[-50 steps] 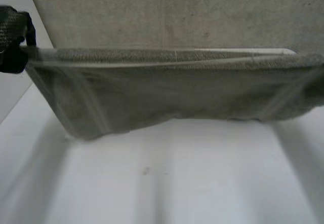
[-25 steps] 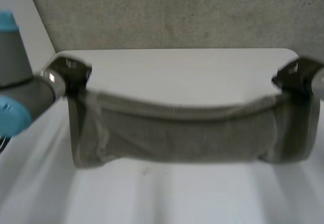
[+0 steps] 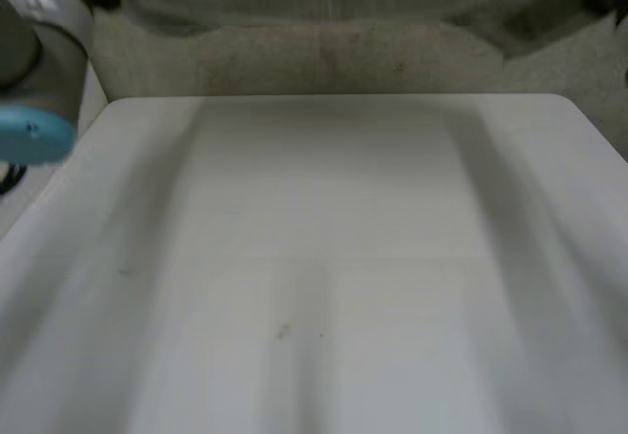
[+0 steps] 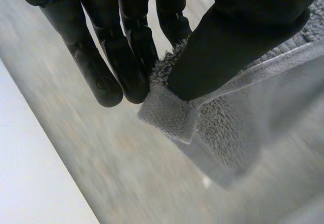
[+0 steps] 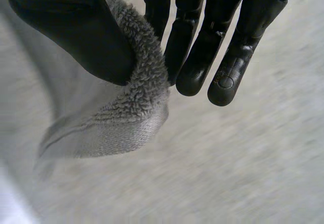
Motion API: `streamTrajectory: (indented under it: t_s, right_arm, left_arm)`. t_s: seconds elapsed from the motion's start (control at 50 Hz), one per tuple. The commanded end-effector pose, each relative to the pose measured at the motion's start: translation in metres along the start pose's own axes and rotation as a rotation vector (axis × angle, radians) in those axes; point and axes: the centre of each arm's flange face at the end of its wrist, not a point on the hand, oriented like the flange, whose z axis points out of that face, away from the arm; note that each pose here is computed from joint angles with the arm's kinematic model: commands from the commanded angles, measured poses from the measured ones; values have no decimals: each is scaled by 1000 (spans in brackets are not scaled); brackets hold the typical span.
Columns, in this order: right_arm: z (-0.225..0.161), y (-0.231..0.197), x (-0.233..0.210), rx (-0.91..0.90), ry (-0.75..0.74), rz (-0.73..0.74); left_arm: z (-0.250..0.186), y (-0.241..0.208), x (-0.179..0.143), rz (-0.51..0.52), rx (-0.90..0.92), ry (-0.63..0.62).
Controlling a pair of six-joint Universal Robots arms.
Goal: Fold the laundry
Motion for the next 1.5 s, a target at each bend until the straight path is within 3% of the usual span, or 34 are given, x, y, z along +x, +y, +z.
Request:
streamTrajectory:
  t_s: [0.02,0.08,0.2,0.28,0.3,0.4,0.54,0.68,0.8,1.04,1.26,1.5]
  right_arm:
    - [-39,69,-59,-277,-225,31]
    - [-62,98,-85,-393,-317,42]
    - [-94,127,-109,-527,-428,33]
    - [-125,131,-111,-625,-554,-83]
    - [-125,131,-111,-625,-554,-84]
    - [-170,92,-71,-737,-729,-238]
    - [-183,65,-24,-746,-713,-306]
    - [-172,64,-26,-650,-720,-278]
    - [-161,108,-58,-720,-766,-206]
    - [-118,153,-97,-729,-560,-241]
    - [-85,155,-92,-592,-364,-201]
    - [-89,162,-120,-582,-414,-190]
  left_arm:
    - [-38,90,23,29,-252,82]
    - [-60,129,35,38,-350,129]
    - [-97,169,44,49,-477,205]
    - [-137,186,35,94,-623,253]
    - [-138,186,35,94,-624,254]
    - [-194,154,4,336,-789,364]
    - [-232,117,-21,463,-901,459]
    - [-217,109,-19,431,-784,496]
    - [-187,134,2,383,-734,518]
    - [-115,174,36,279,-679,496]
    - [-75,188,49,305,-628,409]
    - [-63,202,53,314,-617,388]
